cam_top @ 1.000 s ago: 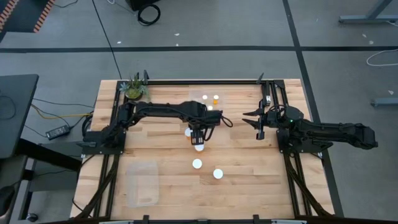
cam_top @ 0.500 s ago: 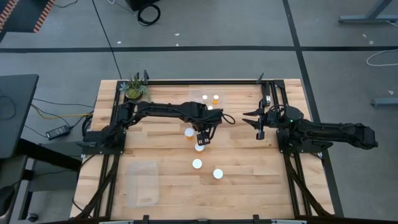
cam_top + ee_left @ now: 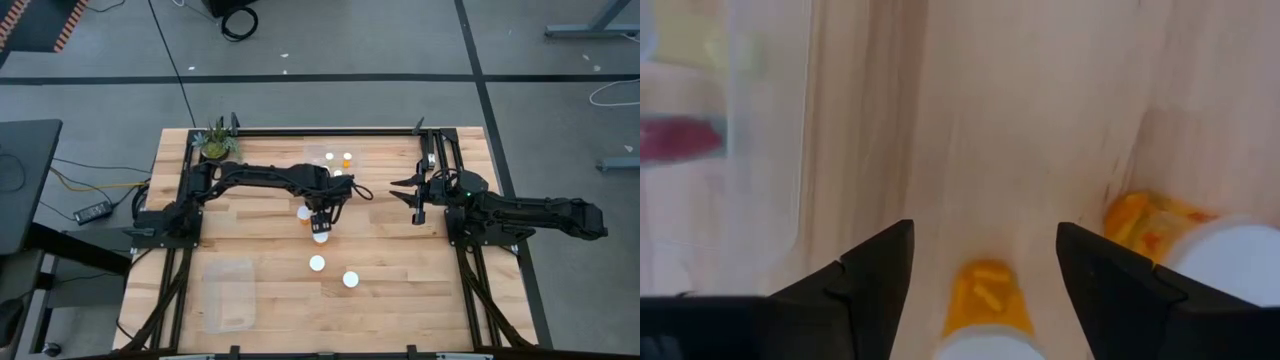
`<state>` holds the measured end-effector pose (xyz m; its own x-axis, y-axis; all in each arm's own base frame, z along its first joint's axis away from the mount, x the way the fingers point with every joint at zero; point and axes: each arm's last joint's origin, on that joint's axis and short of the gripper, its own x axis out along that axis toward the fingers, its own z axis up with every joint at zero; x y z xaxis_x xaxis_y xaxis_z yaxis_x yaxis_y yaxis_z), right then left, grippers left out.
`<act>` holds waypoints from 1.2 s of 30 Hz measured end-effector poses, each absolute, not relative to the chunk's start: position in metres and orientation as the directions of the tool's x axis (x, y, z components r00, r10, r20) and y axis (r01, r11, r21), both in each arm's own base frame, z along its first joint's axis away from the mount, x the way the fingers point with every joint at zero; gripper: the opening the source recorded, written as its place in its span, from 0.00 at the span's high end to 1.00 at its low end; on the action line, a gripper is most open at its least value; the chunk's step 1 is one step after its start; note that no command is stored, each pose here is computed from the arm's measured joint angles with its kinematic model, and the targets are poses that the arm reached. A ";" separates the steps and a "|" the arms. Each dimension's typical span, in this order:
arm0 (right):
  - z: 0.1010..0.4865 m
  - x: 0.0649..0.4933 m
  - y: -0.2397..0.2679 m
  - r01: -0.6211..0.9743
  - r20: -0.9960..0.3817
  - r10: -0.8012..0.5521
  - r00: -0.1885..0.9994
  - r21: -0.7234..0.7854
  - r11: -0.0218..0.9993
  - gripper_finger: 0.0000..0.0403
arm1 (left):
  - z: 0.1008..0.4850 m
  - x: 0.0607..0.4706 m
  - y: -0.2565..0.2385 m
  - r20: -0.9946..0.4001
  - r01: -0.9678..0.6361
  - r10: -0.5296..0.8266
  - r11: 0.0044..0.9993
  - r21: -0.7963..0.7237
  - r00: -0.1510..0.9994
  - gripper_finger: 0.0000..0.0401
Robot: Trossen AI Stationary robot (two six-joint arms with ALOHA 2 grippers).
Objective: Pick and place medicine bottles into bin by pill shape (circle, oval)
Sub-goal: Put the orange capsule bottle into the bottom transparent bin
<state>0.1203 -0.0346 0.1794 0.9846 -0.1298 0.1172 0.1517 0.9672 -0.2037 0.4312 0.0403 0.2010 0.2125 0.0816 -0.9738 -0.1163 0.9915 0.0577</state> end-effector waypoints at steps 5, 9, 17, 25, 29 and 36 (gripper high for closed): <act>0.179 0.120 -0.035 0.152 0.117 -0.130 0.985 -0.204 0.967 0.71 | 0.201 0.432 0.040 -0.973 -0.101 0.080 0.993 0.060 0.217 0.38; 0.179 0.120 -0.035 0.152 0.118 -0.130 0.985 -0.204 0.967 0.71 | 0.202 0.433 0.040 -0.969 -0.091 0.083 0.994 0.063 0.232 0.38; 0.179 0.120 -0.035 0.152 0.117 -0.130 0.985 -0.204 0.967 0.71 | 0.182 0.432 0.037 -0.962 -0.077 0.084 0.995 0.066 0.261 0.38; 0.179 0.120 -0.035 0.152 0.117 -0.130 0.985 -0.204 0.967 0.71 | 0.192 0.421 0.038 -0.954 -0.088 0.095 0.993 0.073 0.283 0.38; 0.179 0.120 -0.035 0.152 0.117 -0.130 0.985 -0.204 0.967 0.71 | 0.219 0.415 0.038 -0.927 -0.104 0.106 0.992 0.073 0.359 0.38; 0.179 0.120 -0.035 0.152 0.117 -0.130 0.985 -0.204 0.967 0.71 | 0.216 0.398 0.039 -0.926 -0.140 0.136 0.986 0.092 0.353 0.38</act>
<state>0.1203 -0.0346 0.1794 0.9846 -0.1298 0.1171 0.1517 0.9672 -0.2037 0.3980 0.0386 0.2160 0.3533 0.1363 -0.9255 -0.1404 0.9858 0.0916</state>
